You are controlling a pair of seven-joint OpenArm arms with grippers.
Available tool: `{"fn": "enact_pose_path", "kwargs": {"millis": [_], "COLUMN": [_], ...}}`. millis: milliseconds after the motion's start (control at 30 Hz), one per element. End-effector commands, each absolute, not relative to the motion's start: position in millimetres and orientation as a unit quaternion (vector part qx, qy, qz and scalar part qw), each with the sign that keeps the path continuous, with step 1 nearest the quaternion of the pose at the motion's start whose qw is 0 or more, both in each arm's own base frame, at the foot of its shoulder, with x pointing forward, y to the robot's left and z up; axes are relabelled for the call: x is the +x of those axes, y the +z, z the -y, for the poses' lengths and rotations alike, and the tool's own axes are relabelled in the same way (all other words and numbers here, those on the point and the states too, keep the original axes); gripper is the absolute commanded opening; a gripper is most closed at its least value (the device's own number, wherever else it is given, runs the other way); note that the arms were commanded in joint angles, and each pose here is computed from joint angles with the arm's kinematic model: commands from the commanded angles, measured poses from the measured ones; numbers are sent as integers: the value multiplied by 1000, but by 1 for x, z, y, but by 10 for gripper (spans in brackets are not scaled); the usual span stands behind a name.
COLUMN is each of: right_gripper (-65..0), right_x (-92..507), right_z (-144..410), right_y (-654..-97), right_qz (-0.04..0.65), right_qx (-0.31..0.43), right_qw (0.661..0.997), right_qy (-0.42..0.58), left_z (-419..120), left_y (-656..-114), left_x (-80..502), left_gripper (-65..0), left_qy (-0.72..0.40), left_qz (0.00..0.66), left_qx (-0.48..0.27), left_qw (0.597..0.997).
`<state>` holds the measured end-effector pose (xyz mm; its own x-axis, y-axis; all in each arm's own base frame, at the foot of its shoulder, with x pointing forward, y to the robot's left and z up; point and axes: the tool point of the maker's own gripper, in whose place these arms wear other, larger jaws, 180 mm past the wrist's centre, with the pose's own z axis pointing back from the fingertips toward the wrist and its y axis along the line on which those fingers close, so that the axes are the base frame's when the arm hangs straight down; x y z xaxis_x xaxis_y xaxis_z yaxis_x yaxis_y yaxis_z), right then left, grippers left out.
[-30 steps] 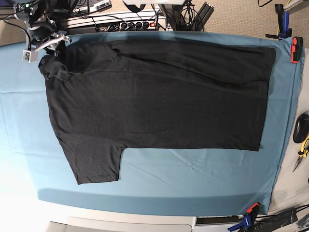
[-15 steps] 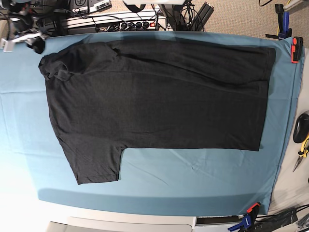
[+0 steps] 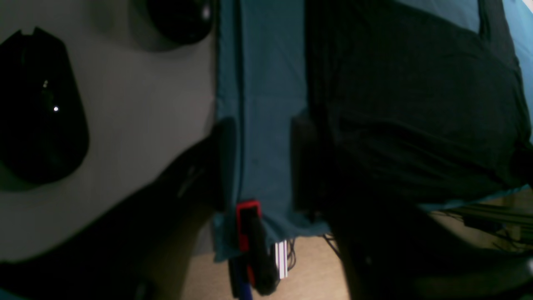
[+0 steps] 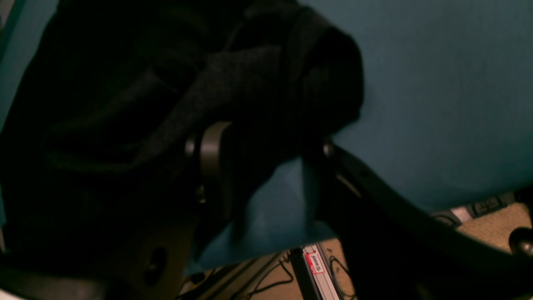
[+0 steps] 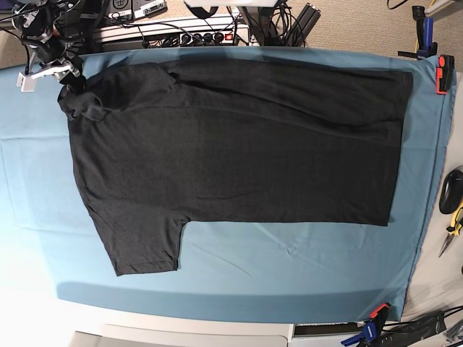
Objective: Fold the T-shirt properly
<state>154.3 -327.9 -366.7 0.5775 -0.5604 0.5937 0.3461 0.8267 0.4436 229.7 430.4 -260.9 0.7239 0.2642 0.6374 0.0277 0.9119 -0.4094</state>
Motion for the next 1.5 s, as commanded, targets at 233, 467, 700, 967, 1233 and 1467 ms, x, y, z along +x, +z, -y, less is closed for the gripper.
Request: {"fn": "enact_pose_path", "kwargs": {"millis": [233, 467, 700, 967, 1233, 1467], "right_gripper": [-386, -387, -389, -591, -650, -650], "right_x": [173, 183, 183, 180, 175, 172], "right_z": [311, 296, 296, 293, 286, 274], "right_y": [-362, -367, -368, -370, -369, -326], "right_qz": [390, 379, 378, 367, 353, 387], "right_qx": [165, 175, 175, 177, 178, 125], "right_qw": [879, 887, 888, 893, 903, 908], "right_qy": [-218, -197, -197, -189, -167, -100], "left_z": [-436, -435, -435, -435, -436, -436], "left_y": [-240, -240, -240, -240, -240, -240], "left_x": [239, 239, 239, 239, 239, 239], "left_gripper": [-448, -448, -448, -448, -448, -448], "left_qy": [50, 50, 50, 50, 50, 50], "left_qz": [388, 388, 388, 388, 388, 388], "left_qx": [-190, -190, -190, -190, -190, -190], "left_qw": [900, 901, 901, 901, 900, 900]}}
